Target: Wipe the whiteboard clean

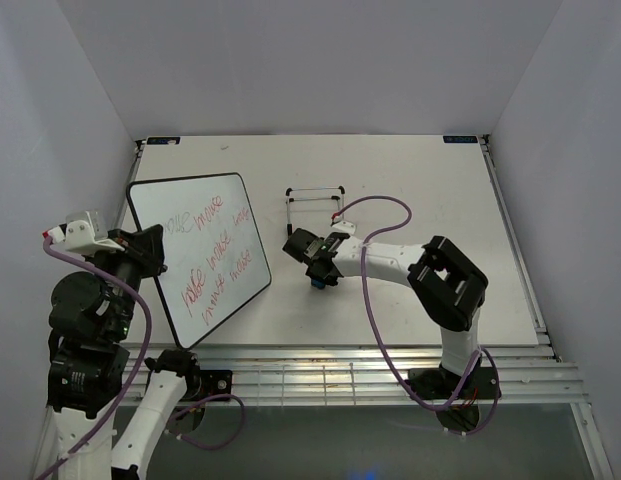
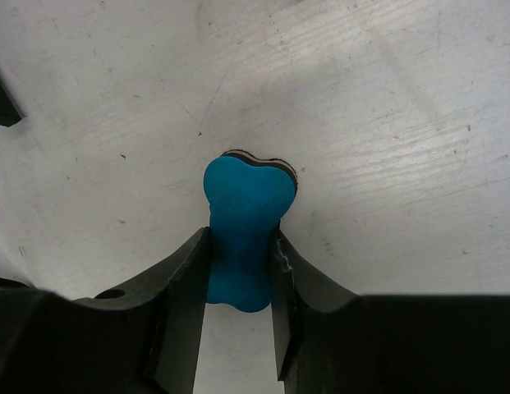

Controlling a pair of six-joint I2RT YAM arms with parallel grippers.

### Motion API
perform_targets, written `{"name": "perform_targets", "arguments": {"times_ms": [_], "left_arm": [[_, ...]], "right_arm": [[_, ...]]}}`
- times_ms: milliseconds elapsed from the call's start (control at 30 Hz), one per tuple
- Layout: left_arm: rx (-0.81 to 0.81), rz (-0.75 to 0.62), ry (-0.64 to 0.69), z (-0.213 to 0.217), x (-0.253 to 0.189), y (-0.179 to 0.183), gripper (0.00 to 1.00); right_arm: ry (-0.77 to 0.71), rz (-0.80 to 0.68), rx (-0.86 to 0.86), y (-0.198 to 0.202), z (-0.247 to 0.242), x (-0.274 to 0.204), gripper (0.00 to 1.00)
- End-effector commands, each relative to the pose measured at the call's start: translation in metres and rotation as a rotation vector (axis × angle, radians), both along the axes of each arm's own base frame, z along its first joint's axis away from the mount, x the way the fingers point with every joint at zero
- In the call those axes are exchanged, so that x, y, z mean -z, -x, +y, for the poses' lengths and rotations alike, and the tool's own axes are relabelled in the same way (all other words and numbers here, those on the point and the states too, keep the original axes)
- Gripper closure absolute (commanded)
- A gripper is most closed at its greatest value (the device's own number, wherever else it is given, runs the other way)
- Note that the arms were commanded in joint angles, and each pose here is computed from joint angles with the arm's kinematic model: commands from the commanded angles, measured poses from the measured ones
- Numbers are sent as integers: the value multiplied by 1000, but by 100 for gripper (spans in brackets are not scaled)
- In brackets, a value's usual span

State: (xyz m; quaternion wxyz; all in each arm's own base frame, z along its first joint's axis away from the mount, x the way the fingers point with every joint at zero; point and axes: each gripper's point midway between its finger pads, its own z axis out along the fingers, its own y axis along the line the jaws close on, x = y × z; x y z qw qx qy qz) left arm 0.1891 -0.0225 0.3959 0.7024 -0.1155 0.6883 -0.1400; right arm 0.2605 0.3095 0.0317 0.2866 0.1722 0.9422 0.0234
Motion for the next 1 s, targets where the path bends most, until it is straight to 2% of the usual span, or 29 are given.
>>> {"name": "perform_targets", "arguments": {"times_ms": [0,33,67,100,233,367,400,533,633,800,967], "left_arm": [[-7,-74,14,4,-37,14,100],[2,-77,24,3,-43,19,100],[18,-28,21,0,-34,19,100],[27,-13,31,-2,-32,21,100],[139,34,88,-22,-19,32,100],[292,60,142,-49,-10,45,100],[322,75,159,-55,-7,45,100],[469,87,195,-79,-4,58,100],[507,101,208,-85,0,58,100],[575,148,247,-104,24,36,100],[544,211,292,-110,57,3,100]], "right_arm": [[5,-61,25,-4,-8,-17,71],[14,-73,-4,-4,-10,-22,78],[12,-93,-16,-5,-12,-23,79],[-13,-122,-35,-6,-12,-36,87],[-32,-210,-122,-6,-22,-58,87],[-19,-268,-286,0,-27,-70,88],[-14,-276,-294,3,-35,-72,92],[6,-302,-355,13,-52,-77,92],[19,-331,-373,18,-68,-84,92],[-1,-451,-368,22,-94,-122,92],[-32,-577,-383,28,-117,-162,92]]}}
